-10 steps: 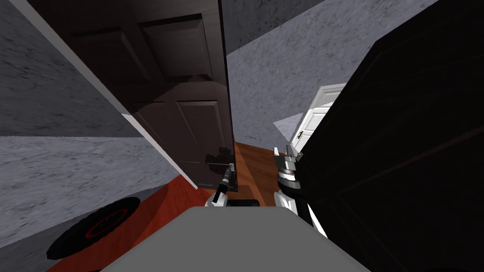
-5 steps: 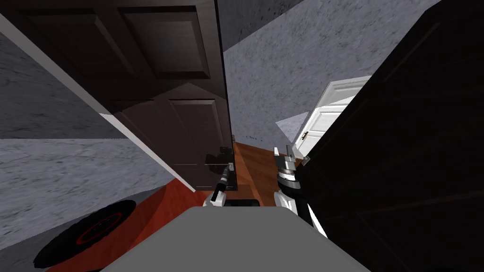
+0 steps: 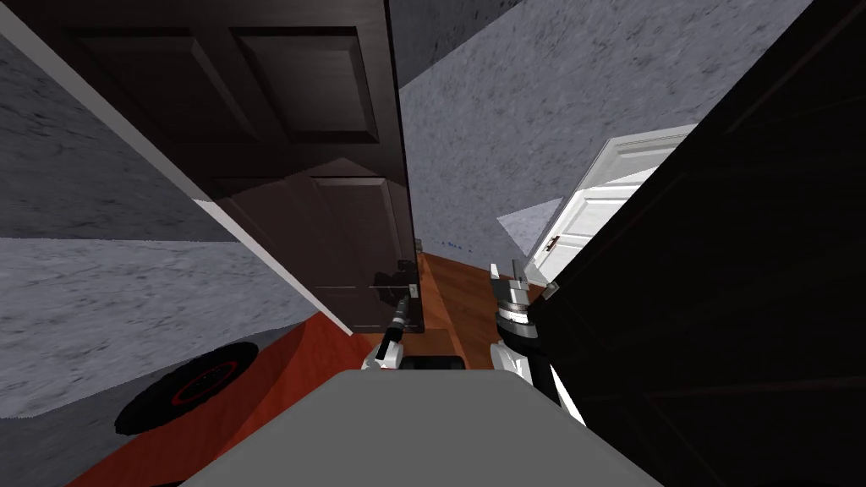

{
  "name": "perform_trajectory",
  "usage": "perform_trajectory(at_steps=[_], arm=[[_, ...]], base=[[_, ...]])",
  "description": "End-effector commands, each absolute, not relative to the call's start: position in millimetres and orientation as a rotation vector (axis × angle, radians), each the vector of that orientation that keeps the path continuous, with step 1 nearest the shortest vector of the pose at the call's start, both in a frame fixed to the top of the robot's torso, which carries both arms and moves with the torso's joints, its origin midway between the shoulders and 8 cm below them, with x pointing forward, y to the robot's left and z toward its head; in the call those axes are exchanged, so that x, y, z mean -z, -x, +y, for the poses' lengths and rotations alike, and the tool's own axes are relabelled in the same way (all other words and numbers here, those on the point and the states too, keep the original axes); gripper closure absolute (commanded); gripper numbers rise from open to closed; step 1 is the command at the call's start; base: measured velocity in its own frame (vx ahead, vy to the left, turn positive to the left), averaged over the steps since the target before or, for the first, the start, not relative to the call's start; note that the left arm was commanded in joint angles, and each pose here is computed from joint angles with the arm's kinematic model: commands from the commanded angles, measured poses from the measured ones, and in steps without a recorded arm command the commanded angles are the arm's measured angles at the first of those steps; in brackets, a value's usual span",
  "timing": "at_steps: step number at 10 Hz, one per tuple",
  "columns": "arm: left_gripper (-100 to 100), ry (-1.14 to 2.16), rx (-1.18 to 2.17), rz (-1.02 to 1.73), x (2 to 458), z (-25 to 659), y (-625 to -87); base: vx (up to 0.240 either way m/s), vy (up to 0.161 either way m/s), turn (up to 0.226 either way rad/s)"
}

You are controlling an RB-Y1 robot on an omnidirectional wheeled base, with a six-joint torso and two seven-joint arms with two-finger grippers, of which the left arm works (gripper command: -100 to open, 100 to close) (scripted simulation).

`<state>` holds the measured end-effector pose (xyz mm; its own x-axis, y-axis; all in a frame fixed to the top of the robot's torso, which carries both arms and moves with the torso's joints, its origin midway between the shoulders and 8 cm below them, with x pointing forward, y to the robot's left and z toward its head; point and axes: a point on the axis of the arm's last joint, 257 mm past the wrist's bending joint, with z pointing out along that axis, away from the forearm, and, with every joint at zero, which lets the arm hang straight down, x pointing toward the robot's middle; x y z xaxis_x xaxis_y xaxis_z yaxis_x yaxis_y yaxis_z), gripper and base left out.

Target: Push the door open

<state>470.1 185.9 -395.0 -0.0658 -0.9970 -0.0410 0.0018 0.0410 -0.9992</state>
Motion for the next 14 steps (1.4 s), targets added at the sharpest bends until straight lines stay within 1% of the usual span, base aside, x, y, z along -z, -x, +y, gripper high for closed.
perform_trajectory(at_steps=[1,4,5,6,14], arm=[[-100,1.157,1.231,1.268,394.0,183.8,-471.0],[-100,1.18,1.245,1.251,391.8,175.9,-472.6],[-100,1.175,1.242,1.254,391.8,177.7,-472.3],[-100,1.172,1.235,1.252,392.2,182.5,-471.7],[-100,1.176,1.227,1.226,391.5,189.9,-468.9]], base=[[-0.2,-0.032,0.066],[-0.251,-0.074,0.073],[-0.113,-0.024,0.007],[0.057,0.002,-0.026],[0.212,-0.018,-0.028]])
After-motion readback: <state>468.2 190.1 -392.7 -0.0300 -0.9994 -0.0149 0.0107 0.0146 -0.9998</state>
